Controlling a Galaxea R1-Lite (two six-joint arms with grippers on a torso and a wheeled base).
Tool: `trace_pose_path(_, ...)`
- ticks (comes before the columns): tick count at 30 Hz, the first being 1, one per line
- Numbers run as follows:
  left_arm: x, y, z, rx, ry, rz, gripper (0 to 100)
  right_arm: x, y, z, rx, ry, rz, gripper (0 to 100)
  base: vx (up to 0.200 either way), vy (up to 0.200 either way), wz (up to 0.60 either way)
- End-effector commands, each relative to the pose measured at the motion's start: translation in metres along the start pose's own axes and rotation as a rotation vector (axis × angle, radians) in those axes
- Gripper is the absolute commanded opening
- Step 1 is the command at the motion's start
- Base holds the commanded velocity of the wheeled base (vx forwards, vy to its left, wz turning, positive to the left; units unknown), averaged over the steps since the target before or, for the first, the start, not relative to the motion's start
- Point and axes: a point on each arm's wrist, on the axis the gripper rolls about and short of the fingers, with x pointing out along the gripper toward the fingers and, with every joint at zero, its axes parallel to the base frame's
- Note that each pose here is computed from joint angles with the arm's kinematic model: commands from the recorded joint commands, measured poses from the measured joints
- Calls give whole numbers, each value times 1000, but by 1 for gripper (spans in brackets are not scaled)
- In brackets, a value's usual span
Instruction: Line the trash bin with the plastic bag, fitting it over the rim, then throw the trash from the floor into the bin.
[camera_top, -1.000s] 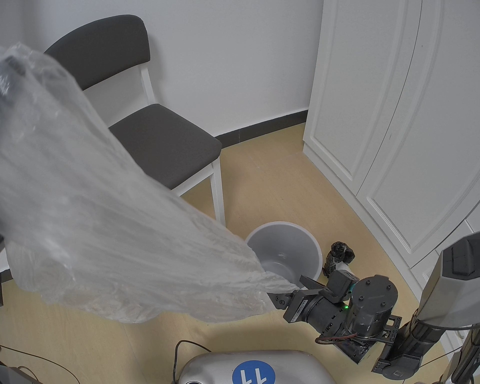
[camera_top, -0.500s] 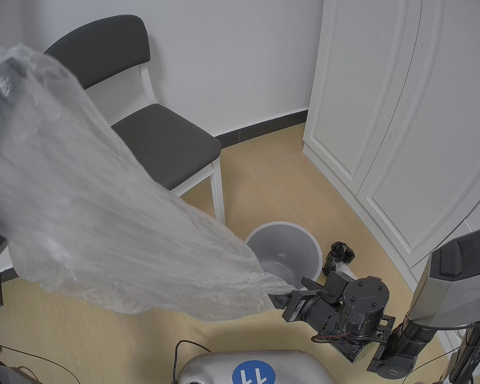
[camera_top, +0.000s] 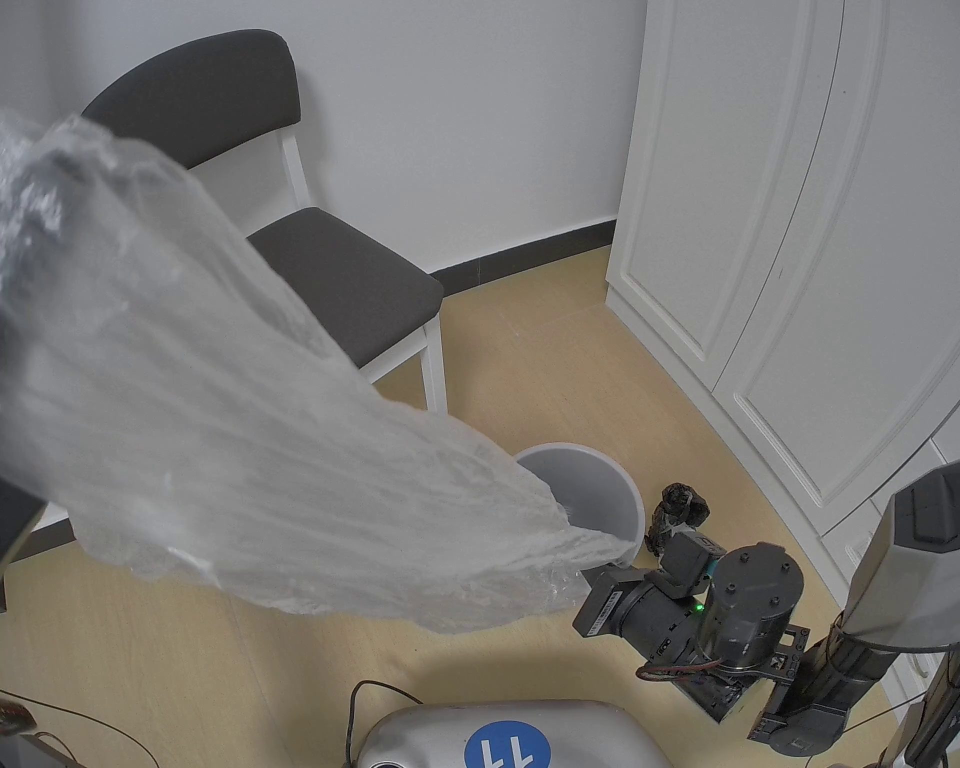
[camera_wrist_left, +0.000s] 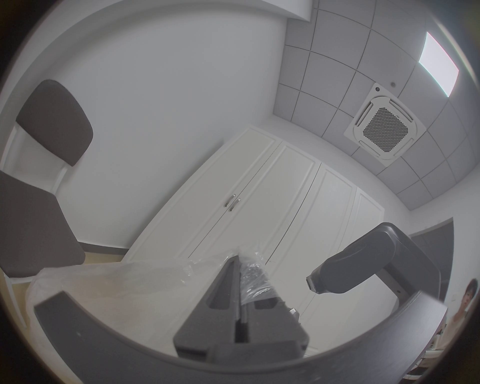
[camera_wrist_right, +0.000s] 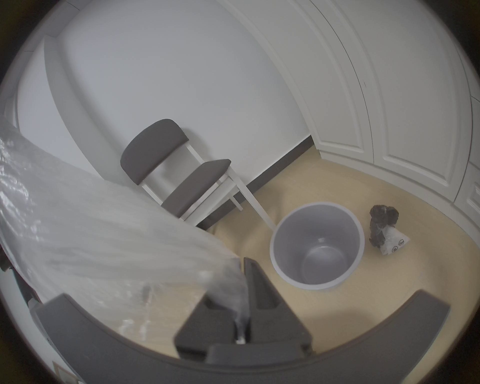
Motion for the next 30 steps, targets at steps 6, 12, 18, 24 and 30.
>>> trace_pose_path(6,0,3,-6,0,29,17,0,-22,7,32,-112,-98,41,0,0,0,0)
trace_pose_path(12,0,7,-5,26,25,42,0,-42,5,42,-234,-116,48,0,0,0,0)
trace_pose_path(18,-1,10,-10,78,89,64,0,-60,7,66,-297,-206,55,0,0,0,0)
trace_pose_path(24,0,20,-17,134,182,136,0,-74,10,90,-301,-223,32,0,0,0,0)
trace_pose_path(30,-1,25,-23,183,263,186,0,-82,14,106,-304,-211,-50,0,0,0,0)
